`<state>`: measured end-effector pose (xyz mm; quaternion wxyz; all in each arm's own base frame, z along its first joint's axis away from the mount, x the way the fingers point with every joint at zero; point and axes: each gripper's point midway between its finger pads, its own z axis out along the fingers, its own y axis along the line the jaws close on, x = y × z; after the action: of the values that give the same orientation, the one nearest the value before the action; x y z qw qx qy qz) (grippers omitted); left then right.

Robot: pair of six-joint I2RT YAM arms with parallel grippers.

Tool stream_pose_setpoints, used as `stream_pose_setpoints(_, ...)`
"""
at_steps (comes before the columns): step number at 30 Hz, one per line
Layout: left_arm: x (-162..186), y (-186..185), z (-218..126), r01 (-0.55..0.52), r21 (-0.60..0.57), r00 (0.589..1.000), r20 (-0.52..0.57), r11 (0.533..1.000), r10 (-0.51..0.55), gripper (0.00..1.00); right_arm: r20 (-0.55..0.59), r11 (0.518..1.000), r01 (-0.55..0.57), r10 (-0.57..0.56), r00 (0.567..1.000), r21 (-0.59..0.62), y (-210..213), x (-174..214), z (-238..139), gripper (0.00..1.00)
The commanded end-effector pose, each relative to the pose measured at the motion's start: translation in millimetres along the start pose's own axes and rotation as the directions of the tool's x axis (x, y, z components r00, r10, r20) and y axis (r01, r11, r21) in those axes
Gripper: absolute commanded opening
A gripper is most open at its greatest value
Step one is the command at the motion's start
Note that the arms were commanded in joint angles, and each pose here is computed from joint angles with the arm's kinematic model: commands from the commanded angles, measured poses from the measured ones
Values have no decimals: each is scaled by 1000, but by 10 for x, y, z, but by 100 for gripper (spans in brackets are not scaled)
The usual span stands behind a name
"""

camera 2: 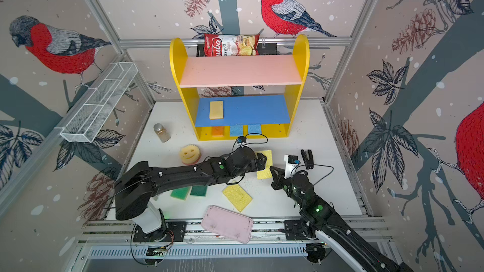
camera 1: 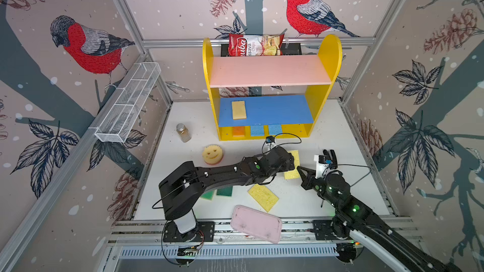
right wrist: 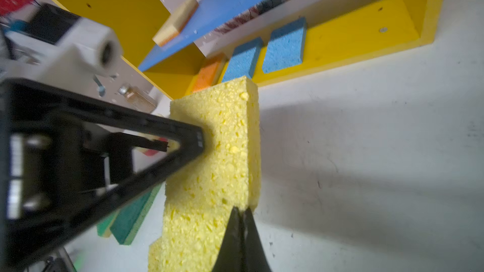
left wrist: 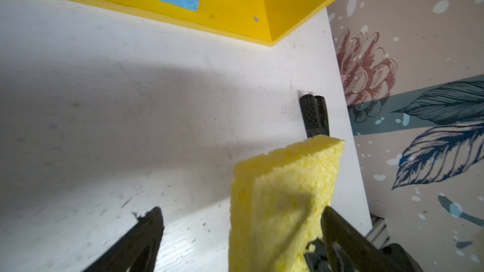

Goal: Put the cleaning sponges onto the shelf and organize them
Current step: 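Grasp a bright yellow sponge with the right gripper and lift it upright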

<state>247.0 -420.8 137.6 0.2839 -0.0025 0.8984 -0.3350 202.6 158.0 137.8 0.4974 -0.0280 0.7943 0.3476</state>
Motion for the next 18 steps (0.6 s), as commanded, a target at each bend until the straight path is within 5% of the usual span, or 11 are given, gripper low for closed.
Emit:
stream_pose_setpoints(1, 53, -305, 72, 6, 137, 999, -38, 991, -1, 92, 23, 999, -29, 30, 999, -45, 54, -31, -55, 0)
stream_pose_setpoints(4, 29, -380, 62, 31, 198, 999, -21, 980, -28, 82, 2, 999, -35, 35, 999, -39, 30, 7, -36, 0)
stream_pose_setpoints(7, -35, -420, 9, 40, 228, 999, 5, 973, -42, 42, -37, 999, -38, 37, 999, -13, -23, 76, 16, 0)
stream_pose_setpoints(10, -83, -389, 4, 47, 219, 999, 10, 975, -50, 17, -74, 999, -37, 37, 997, 1, -54, 148, 57, 2)
stream_pose_setpoints(14, -160, -331, 41, 69, 234, 998, -3, 970, -70, 0, -67, 999, -38, 40, 997, 30, -120, 162, 67, 35)
stream_pose_setpoints(18, -307, -284, 26, 77, 265, 996, 22, 961, -86, 0, -53, 998, -35, 38, 998, 59, -204, 187, 65, 60)
